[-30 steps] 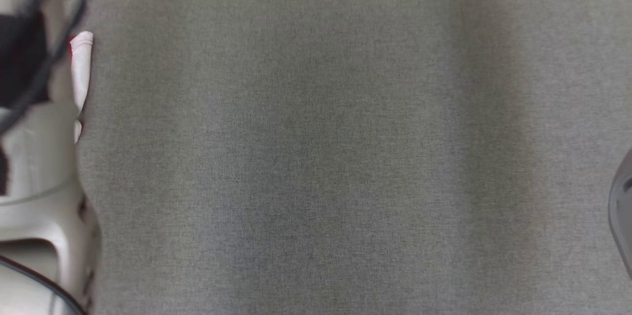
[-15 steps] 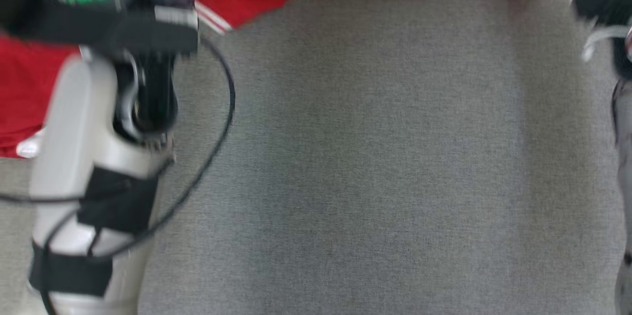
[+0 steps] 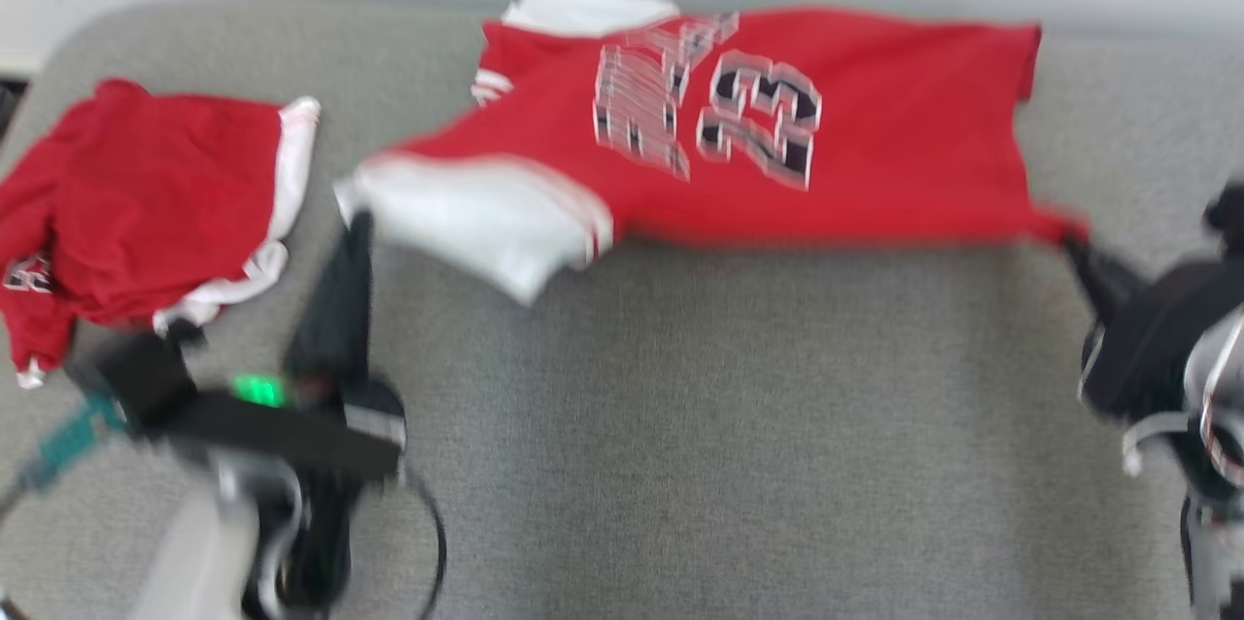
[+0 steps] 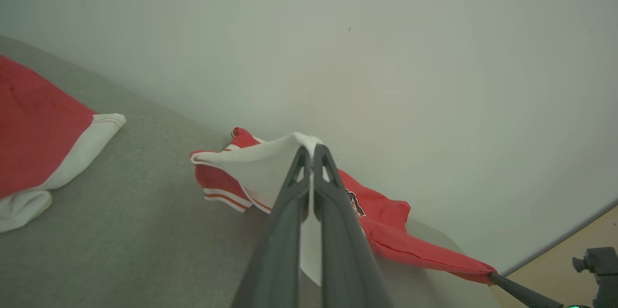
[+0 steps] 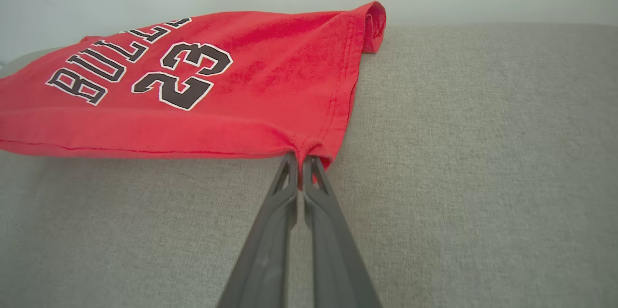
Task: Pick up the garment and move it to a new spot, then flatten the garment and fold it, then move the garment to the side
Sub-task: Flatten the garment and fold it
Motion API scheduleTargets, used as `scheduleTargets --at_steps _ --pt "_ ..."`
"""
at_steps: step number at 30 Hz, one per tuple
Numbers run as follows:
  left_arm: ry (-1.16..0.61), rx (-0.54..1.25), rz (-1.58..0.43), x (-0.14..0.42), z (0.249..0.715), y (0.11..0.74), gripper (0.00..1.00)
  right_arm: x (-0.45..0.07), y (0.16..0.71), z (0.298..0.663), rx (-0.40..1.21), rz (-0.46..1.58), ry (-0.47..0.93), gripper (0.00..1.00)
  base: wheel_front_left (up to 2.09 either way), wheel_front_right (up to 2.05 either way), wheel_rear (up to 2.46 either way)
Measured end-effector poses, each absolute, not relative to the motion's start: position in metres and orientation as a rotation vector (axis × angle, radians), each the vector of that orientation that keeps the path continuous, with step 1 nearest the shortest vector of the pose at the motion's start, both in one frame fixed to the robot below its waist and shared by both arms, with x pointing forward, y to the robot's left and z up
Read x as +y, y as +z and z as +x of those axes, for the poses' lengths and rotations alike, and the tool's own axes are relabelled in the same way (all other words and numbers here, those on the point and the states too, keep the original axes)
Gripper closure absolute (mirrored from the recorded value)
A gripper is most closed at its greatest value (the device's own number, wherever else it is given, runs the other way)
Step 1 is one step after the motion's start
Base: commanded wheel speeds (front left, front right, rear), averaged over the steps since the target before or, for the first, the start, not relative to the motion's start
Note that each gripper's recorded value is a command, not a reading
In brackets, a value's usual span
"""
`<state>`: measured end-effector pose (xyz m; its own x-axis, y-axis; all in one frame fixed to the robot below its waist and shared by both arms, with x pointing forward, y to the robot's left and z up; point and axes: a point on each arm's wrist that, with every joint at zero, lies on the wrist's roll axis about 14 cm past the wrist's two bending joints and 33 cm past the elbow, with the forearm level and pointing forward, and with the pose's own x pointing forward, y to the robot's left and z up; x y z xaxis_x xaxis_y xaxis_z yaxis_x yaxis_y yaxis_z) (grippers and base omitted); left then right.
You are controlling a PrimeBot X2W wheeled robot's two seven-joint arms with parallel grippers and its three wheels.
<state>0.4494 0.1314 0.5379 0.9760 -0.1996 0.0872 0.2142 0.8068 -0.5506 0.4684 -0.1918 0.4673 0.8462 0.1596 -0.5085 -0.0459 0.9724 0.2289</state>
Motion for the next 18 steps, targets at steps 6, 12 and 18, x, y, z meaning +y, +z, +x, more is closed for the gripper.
scheduleTargets --at_steps 6,12,18 --pt "-0.211 0.076 -0.621 0.126 0.405 0.524 1.00 -0.208 0.469 0.419 0.667 0.195 0.038 1.00 0.00 0.00 0.00" --pt "-0.185 0.181 -0.687 0.117 0.363 0.511 1.00 -0.219 0.480 0.374 0.748 0.168 0.002 1.00 0.00 0.00 0.00" --pt "-0.145 0.276 -0.691 0.121 0.333 0.495 1.00 -0.221 0.474 0.338 0.853 0.151 -0.002 1.00 0.00 0.00 0.00"
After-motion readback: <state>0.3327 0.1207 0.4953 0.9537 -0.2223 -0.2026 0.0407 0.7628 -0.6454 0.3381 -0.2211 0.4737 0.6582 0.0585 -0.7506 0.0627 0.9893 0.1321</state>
